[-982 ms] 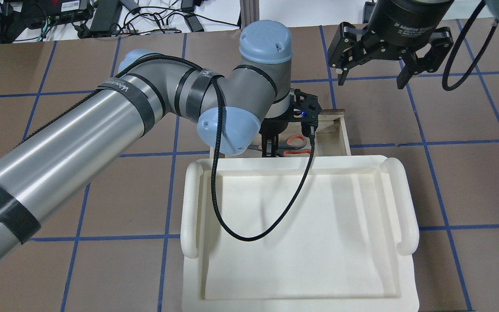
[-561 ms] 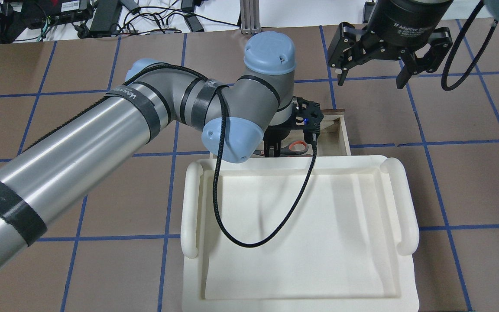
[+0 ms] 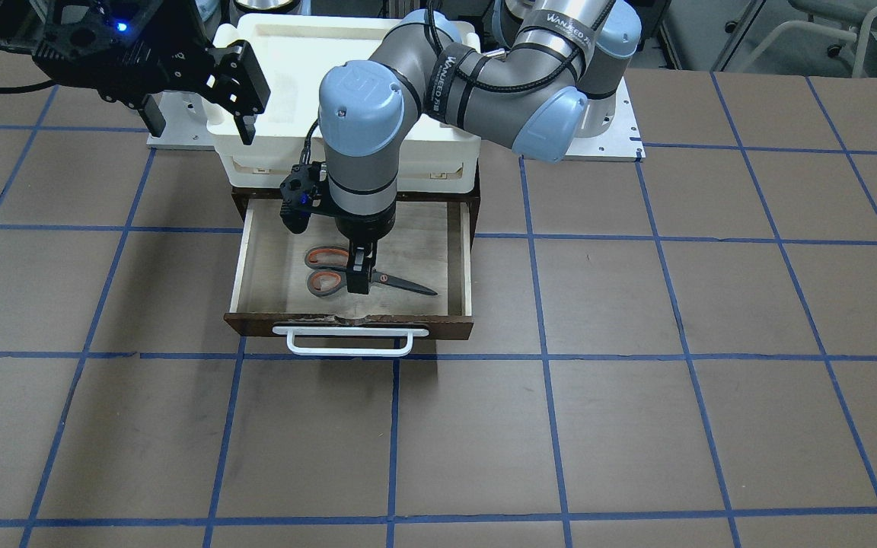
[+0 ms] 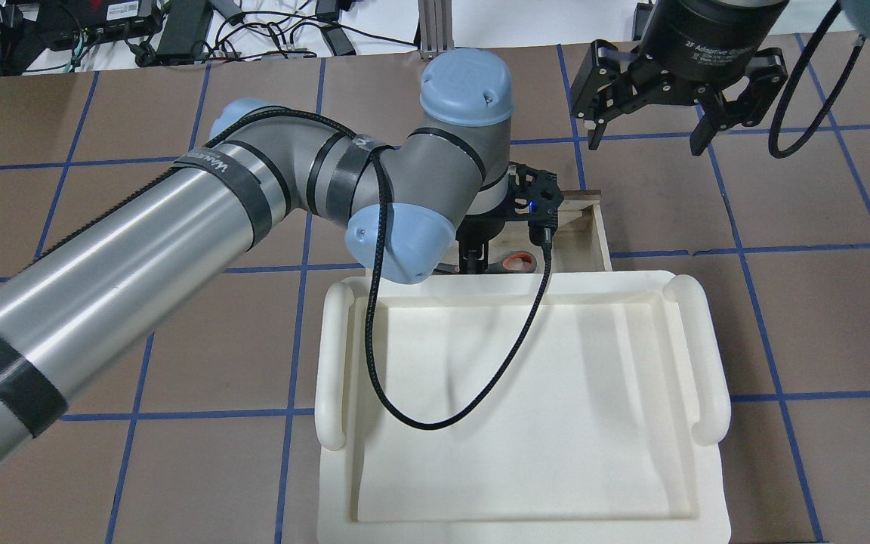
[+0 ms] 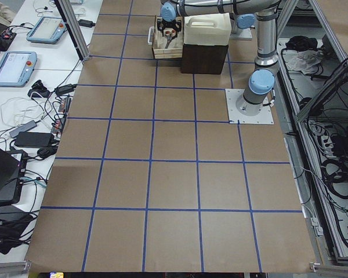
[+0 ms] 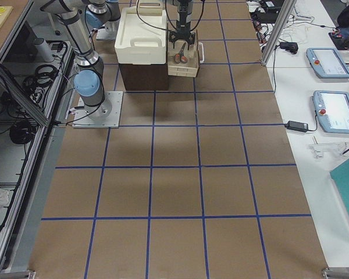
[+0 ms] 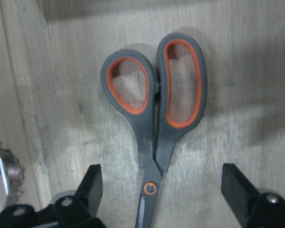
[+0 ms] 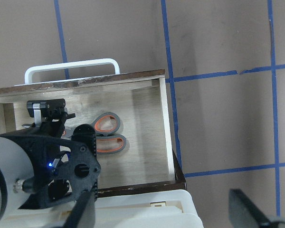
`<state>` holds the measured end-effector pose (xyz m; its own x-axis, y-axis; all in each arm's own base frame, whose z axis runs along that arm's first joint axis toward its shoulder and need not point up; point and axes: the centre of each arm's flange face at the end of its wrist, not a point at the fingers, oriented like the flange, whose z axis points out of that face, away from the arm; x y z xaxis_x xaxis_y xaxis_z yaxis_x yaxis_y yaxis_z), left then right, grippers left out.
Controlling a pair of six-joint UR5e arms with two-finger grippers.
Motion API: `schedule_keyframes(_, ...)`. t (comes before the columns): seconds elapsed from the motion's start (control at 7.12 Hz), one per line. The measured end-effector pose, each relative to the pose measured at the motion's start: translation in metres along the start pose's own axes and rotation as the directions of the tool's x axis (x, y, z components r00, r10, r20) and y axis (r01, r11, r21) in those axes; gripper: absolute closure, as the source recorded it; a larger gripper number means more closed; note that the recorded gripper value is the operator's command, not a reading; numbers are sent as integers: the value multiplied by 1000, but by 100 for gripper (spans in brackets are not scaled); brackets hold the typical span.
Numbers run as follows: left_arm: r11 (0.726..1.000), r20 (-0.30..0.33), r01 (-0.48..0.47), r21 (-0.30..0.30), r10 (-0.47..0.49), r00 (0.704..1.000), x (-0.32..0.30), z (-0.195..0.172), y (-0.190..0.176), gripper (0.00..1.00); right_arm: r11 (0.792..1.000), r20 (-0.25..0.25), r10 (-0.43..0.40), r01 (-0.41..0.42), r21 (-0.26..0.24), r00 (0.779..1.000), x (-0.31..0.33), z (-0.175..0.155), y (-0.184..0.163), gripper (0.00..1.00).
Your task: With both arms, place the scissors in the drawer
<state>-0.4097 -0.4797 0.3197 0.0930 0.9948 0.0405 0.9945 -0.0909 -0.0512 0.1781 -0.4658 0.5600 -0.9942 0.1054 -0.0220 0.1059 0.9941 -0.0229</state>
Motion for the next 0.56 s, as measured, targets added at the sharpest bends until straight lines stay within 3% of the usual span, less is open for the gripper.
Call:
schedule_keyframes(0.28, 1000, 23, 26, 13, -26, 999, -2, -26, 12, 10, 1000, 1, -5, 5, 1, 1000, 0, 0, 0, 0)
schedule_keyframes(0.56, 995, 13, 99, 24, -99, 995, -10, -71, 51, 10, 1000, 1, -8, 8, 3, 1000, 0, -1, 0, 0)
